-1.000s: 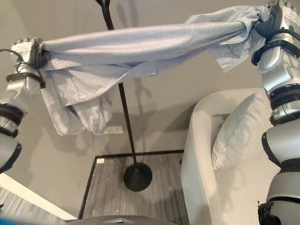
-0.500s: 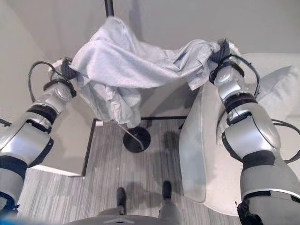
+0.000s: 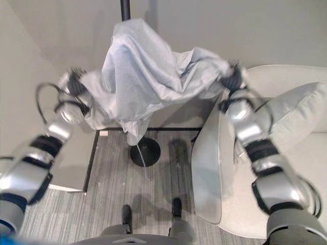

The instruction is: Hang the clothes on the sofa on the clothes rack.

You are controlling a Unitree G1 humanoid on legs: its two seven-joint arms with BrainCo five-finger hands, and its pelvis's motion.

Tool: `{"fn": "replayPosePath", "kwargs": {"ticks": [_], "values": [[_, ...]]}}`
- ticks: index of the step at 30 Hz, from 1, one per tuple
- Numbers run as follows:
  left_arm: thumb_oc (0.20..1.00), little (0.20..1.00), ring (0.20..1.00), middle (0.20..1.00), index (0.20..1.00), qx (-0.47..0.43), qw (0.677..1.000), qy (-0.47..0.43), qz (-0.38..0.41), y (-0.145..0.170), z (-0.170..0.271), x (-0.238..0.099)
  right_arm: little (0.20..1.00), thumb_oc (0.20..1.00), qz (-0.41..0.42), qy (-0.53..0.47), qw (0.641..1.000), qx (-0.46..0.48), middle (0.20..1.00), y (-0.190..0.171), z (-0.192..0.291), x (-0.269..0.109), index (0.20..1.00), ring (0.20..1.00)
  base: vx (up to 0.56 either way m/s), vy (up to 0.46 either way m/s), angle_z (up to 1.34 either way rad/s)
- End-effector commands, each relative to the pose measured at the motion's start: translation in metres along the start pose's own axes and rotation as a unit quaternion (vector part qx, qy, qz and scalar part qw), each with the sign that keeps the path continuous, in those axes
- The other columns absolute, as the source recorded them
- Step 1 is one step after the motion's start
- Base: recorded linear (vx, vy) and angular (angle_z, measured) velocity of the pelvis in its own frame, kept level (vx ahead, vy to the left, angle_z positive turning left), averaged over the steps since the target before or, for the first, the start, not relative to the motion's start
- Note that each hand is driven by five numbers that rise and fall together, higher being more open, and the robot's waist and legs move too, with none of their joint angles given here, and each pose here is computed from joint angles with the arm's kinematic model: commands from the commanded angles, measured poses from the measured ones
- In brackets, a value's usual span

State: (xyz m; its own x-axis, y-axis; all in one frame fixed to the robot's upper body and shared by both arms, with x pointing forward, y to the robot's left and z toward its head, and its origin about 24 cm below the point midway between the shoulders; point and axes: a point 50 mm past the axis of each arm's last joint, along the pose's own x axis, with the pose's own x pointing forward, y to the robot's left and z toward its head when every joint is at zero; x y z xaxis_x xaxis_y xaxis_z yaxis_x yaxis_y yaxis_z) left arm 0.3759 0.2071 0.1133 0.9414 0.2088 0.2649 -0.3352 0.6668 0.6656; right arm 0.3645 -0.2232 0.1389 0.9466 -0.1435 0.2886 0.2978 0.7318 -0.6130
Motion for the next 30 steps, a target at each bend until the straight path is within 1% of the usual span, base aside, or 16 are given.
{"fn": "replayPosePath", "kwargs": {"ticks": [1, 2, 4, 6, 7, 8, 12, 14, 17, 18, 19, 21, 24, 26, 28, 30], "values": [[0.322, 0.322, 0.322, 0.322, 0.322, -0.049, 0.998, -0.046, 0.0, -0.011, 0.027, 0.004, 0.2, 0.2, -0.008, -0.041, 0.999, 0.01, 0.2, 0.002, 0.018, 0.008, 0.2, 0.2, 0.03, 0.014, -0.05], [1.0, 1.0, 1.0, 1.0, 1.0, -0.072, 0.996, -0.041, -0.016, -0.024, 0.026, -0.008, 0.2, 0.2, 0.007, -0.028, 0.999, 0.032, 0.2, 0.016, 0.013, 0.0, 0.2, 0.2, 0.02, 0.007, -0.06], [1.0, 1.0, 1.0, 1.0, 1.0, -0.096, 0.994, -0.029, -0.048, -0.047, 0.021, -0.03, 0.2, 0.2, 0.039, -0.005, 0.997, 0.06, 0.2, 0.039, 0.004, -0.016, 0.2, 0.2, 0.01, 0.004, -0.02], [1.0, 1.0, 1.0, 1.0, 1.0, -0.101, 0.993, -0.022, -0.063, -0.055, 0.016, -0.04, 0.2, 0.2, 0.05, 0.006, 0.997, 0.066, 0.2, 0.047, -0.001, -0.023, 0.2, 0.2, 0.02, 0.001, -0.01], [1.0, 1.0, 1.0, 1.0, 1.0, -0.118, 0.99, 0.006, -0.083, -0.068, 0.005, -0.057, 0.401, 0.401, 0.069, 0.027, 0.994, 0.076, 0.401, 0.062, -0.009, -0.035, 0.401, 0.401, 0.05, 0.0, -0.01], [1.0, 1.0, 1.0, 1.0, 1.0, -0.128, 0.987, 0.025, -0.094, -0.076, -0.001, -0.067, 1.0, 1.0, 0.072, 0.042, 0.993, 0.088, 1.0, 0.068, -0.013, -0.041, 1.0, 1.0, 0.06, -0.002, 0.0], [1.0, 1.0, 1.0, 1.0, 1.0, -0.146, 0.98, 0.081, -0.108, -0.088, -0.024, -0.095, 1.0, 1.0, 0.078, 0.077, 0.987, 0.119, 1.0, 0.077, -0.024, -0.054, 1.0, 1.0, 0.04, -0.009, 0.03], [1.0, 1.0, 1.0, 1.0, 1.0, -0.141, 0.973, 0.137, -0.12, -0.093, -0.05, -0.119, 1.0, 1.0, 0.076, 0.101, 0.984, 0.127, 1.0, 0.076, -0.037, -0.063, 1.0, 1.0, 0.04, -0.021, 0.09], [1.0, 1.0, 1.0, 1.0, 1.0, -0.139, 0.968, 0.167, -0.125, -0.093, -0.065, -0.134, 1.0, 1.0, 0.076, 0.116, 0.982, 0.126, 1.0, 0.075, -0.046, -0.071, 1.0, 1.0, 0.0, -0.004, 0.01], [1.0, 1.0, 1.0, 1.0, 1.0, -0.138, 0.965, 0.182, -0.126, -0.092, -0.072, -0.141, 1.0, 1.0, 0.077, 0.121, 0.982, 0.123, 1.0, 0.074, -0.05, -0.075, 1.0, 1.0, 0.0, 0.0, 0.0], [1.0, 1.0, 1.0, 1.0, 1.0, -0.142, 0.957, 0.221, -0.123, -0.09, -0.09, -0.159, 1.0, 1.0, 0.078, 0.131, 0.982, 0.111, 1.0, 0.072, -0.058, -0.084, 1.0, 1.0, 0.0, 0.0, 0.0], [1.0, 1.0, 1.0, 1.0, 1.0, -0.141, 0.949, 0.25, -0.13, -0.088, -0.103, -0.175, 1.0, 1.0, 0.073, 0.144, 0.981, 0.11, 1.0, 0.069, -0.066, -0.093, 1.0, 1.0, 0.0, 0.0, 0.0], [1.0, 1.0, 1.0, 1.0, 1.0, -0.143, 0.94, 0.283, -0.127, -0.083, -0.118, -0.19, 1.0, 1.0, 0.069, 0.151, 0.981, 0.103, 1.0, 0.066, -0.072, -0.1, 1.0, 1.0, 0.0, -0.003, -0.01], [1.0, 1.0, 1.0, 1.0, 1.0, -0.152, 0.922, 0.334, -0.126, -0.079, -0.136, -0.212, 1.0, 1.0, 0.064, 0.163, 0.98, 0.095, 1.0, 0.062, -0.08, -0.113, 1.0, 1.0, 0.0, -0.015, -0.12], [1.0, 1.0, 1.0, 1.0, 1.0, -0.142, 0.918, 0.347, -0.129, -0.077, -0.143, -0.22, 1.0, 1.0, 0.057, 0.168, 0.979, 0.097, 1.0, 0.058, -0.083, -0.118, 1.0, 1.0, 0.0, -0.01, -0.14], [1.0, 1.0, 1.0, 1.0, 1.0, -0.129, 0.905, 0.384, -0.13, -0.075, -0.155, -0.234, 1.0, 1.0, 0.039, 0.181, 0.976, 0.113, 1.0, 0.052, -0.088, -0.129, 1.0, 1.0, -0.01, -0.007, -0.04]]}}
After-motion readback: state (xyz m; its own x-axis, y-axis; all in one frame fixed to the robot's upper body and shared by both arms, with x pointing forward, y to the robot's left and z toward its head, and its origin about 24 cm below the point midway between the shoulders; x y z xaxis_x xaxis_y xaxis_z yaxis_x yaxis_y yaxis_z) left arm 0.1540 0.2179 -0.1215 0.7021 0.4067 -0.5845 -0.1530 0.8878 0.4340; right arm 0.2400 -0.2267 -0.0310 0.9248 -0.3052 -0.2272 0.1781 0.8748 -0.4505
